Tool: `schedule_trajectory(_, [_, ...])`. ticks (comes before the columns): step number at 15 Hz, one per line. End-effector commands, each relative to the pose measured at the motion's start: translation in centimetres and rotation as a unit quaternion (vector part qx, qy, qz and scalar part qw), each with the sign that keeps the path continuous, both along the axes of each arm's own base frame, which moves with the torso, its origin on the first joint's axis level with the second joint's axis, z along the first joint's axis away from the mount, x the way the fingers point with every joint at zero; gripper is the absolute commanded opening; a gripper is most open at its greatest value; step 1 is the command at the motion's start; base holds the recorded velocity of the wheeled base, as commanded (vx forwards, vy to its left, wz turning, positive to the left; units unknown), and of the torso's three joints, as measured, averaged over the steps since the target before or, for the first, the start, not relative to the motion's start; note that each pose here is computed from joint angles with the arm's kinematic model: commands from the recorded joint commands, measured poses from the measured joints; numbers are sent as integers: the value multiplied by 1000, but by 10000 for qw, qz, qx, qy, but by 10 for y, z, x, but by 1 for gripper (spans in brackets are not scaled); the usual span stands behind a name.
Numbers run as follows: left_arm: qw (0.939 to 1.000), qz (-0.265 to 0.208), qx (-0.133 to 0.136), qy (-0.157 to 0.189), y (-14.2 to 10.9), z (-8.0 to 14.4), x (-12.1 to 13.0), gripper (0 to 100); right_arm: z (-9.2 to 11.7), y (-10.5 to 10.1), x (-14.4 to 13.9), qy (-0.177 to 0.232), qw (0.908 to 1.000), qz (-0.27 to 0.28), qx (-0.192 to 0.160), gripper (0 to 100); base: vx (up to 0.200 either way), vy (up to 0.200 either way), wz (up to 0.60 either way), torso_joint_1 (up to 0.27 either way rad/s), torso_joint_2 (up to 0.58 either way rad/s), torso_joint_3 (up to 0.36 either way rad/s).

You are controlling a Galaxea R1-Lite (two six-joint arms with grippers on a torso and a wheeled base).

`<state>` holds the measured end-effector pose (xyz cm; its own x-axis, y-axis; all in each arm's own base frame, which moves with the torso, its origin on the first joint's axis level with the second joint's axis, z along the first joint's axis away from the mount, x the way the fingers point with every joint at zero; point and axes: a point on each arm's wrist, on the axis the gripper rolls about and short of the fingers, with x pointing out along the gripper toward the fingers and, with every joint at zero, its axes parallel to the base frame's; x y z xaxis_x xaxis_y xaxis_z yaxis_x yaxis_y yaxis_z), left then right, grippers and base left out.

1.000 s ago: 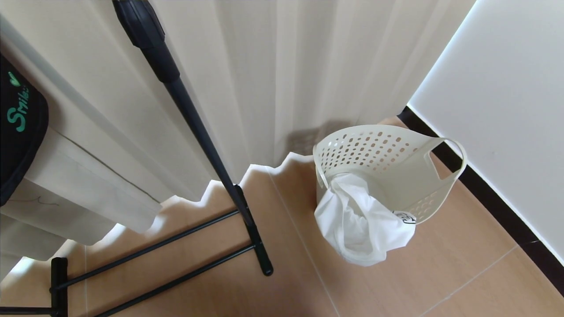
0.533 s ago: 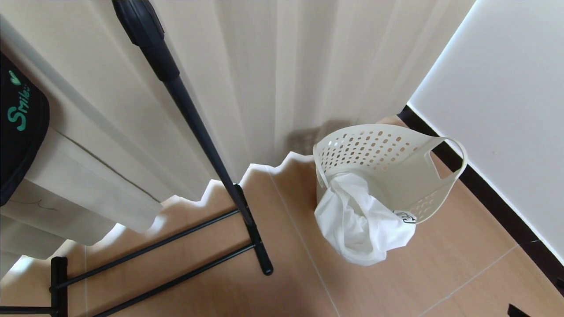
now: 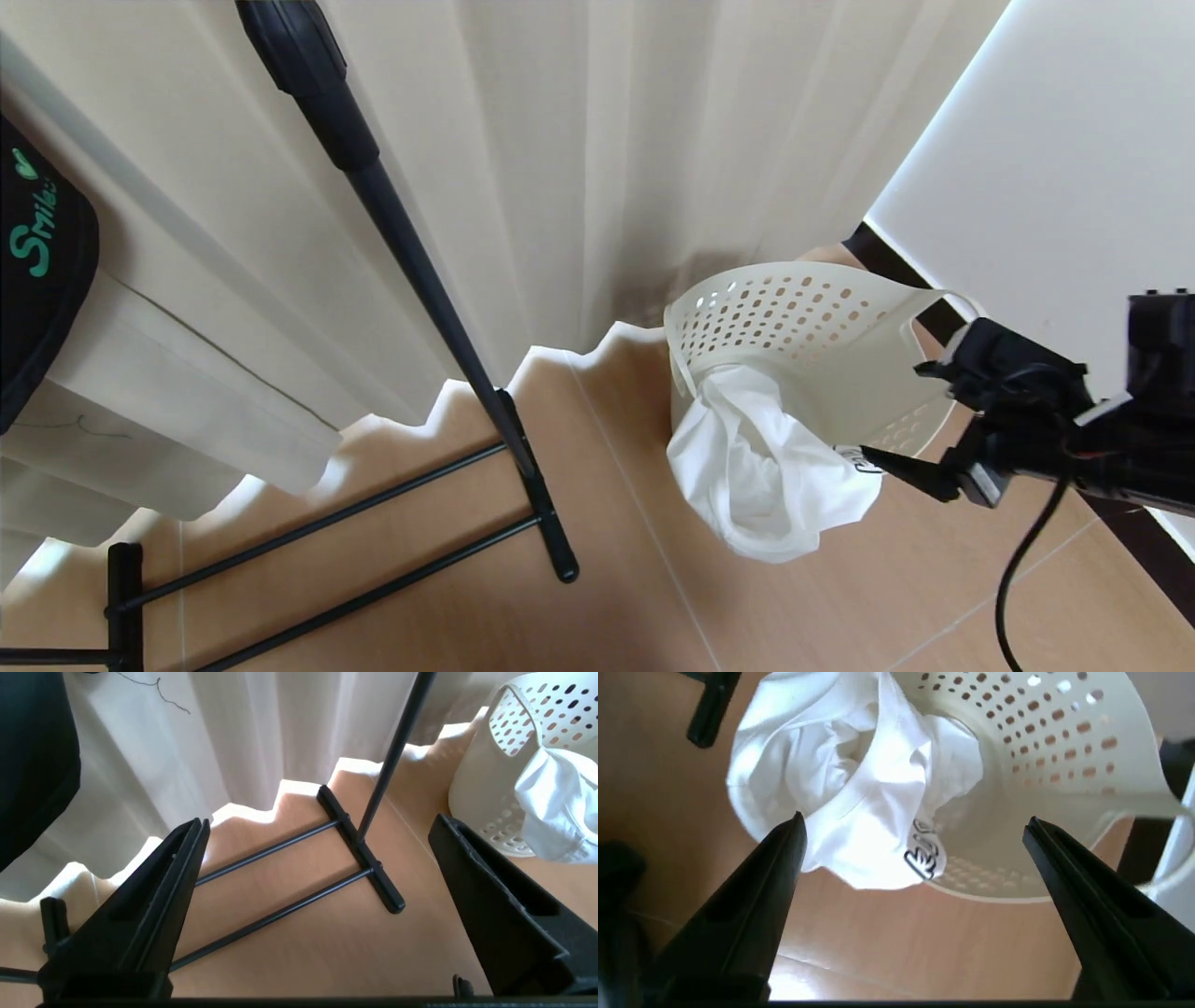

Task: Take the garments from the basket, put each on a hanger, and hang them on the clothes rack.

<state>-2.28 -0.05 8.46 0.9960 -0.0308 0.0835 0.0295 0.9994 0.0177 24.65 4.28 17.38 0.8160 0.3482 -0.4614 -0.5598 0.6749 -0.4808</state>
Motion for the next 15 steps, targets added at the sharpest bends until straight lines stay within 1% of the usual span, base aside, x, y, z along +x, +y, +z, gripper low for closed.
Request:
schedule_trajectory(1, [10000,1,-1,12,0,0,0,100,-31,17,57,343,9982,301,-380,100,0,0,0,0,0,0])
schedule_trajectory(2, [10000,1,-1,4,0,0,0,100,-33,23,65,316,9979,351,-440,100,0,0,0,0,0,0])
schedule_trajectory(4, [10000,1,-1,4,0,0,0,100,-35,30,76,295,9978,277,-533,100,0,0,0,0,0,0])
schedule_trajectory(5, [10000,1,-1,4,0,0,0,100,-39,39,88,285,9975,188,-624,100,0,0,0,0,0,0])
schedule_trajectory(7, [10000,1,-1,4,0,0,0,100,-46,43,101,313,9970,115,-693,100,0,0,0,0,0,0])
schedule_trajectory(9, [10000,1,-1,4,0,0,0,100,-56,52,109,360,9964,137,-756,100,0,0,0,0,0,0])
schedule_trajectory(12, [10000,8,-9,4,0,0,0,100,-71,61,126,409,9952,-16,-890,100,0,0,0,0,0,0])
schedule_trajectory(15, [10000,23,-11,4,0,0,0,100,-74,66,133,373,9947,-84,-949,100,0,0,0,0,0,0])
